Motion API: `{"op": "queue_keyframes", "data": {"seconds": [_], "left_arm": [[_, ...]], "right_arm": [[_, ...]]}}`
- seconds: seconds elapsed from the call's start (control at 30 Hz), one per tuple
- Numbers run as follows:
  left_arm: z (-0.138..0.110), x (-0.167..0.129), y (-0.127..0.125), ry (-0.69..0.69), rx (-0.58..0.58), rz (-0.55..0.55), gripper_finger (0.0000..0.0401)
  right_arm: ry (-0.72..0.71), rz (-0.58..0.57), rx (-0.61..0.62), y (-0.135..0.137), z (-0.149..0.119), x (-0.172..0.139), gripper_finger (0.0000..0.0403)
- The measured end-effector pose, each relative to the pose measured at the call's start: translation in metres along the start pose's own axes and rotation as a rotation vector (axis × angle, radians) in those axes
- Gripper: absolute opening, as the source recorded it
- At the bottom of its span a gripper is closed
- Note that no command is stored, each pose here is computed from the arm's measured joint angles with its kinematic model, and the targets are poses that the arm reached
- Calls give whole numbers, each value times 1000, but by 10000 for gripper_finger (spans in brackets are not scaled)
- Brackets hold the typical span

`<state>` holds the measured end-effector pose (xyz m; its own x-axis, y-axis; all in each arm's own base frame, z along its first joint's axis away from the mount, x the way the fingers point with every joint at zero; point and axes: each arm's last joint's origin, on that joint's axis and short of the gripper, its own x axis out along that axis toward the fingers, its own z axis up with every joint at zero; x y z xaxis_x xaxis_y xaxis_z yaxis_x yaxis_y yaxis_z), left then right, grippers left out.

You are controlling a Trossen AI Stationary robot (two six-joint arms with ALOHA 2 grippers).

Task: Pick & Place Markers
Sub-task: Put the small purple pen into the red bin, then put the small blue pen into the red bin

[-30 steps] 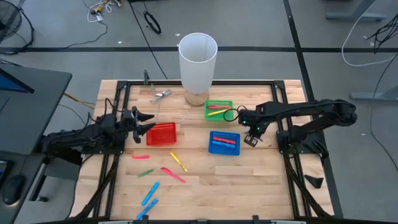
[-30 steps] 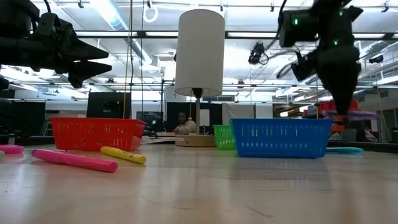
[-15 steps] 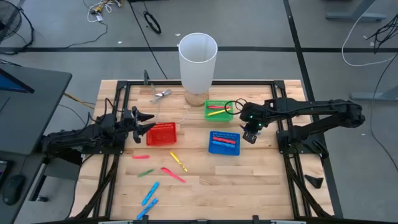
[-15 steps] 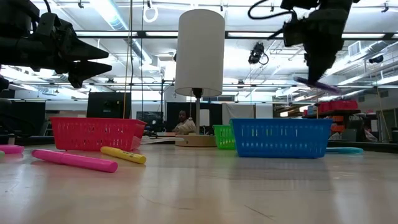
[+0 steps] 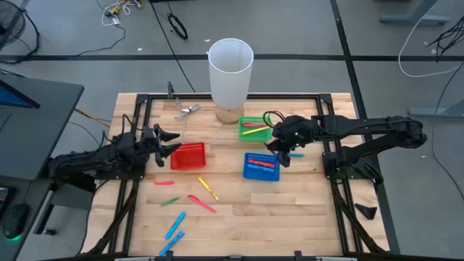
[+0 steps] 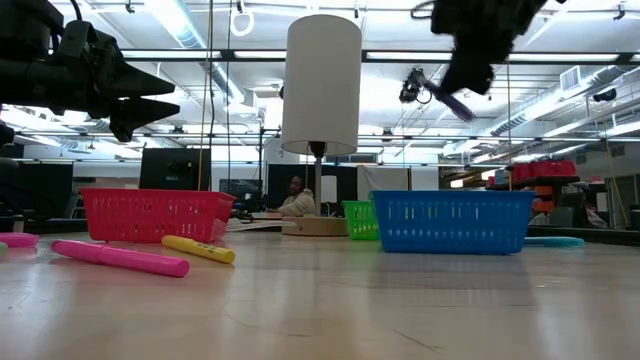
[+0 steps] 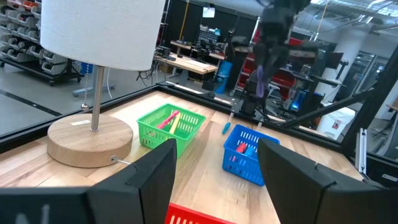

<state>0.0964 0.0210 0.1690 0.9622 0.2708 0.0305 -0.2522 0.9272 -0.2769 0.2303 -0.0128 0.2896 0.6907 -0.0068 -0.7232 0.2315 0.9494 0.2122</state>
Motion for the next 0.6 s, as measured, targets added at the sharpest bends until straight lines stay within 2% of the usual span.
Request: {"op": "queue_keyframes", "data": {"seconds": [0.27,0.6], "left_arm": [[0,0,0,0,0,0,232],[0,0,0,0,0,0,232]], "right_arm": [[-266,64,-84,7,25,-4,11],[-528,112,-158,14,48,-14,3]]}}
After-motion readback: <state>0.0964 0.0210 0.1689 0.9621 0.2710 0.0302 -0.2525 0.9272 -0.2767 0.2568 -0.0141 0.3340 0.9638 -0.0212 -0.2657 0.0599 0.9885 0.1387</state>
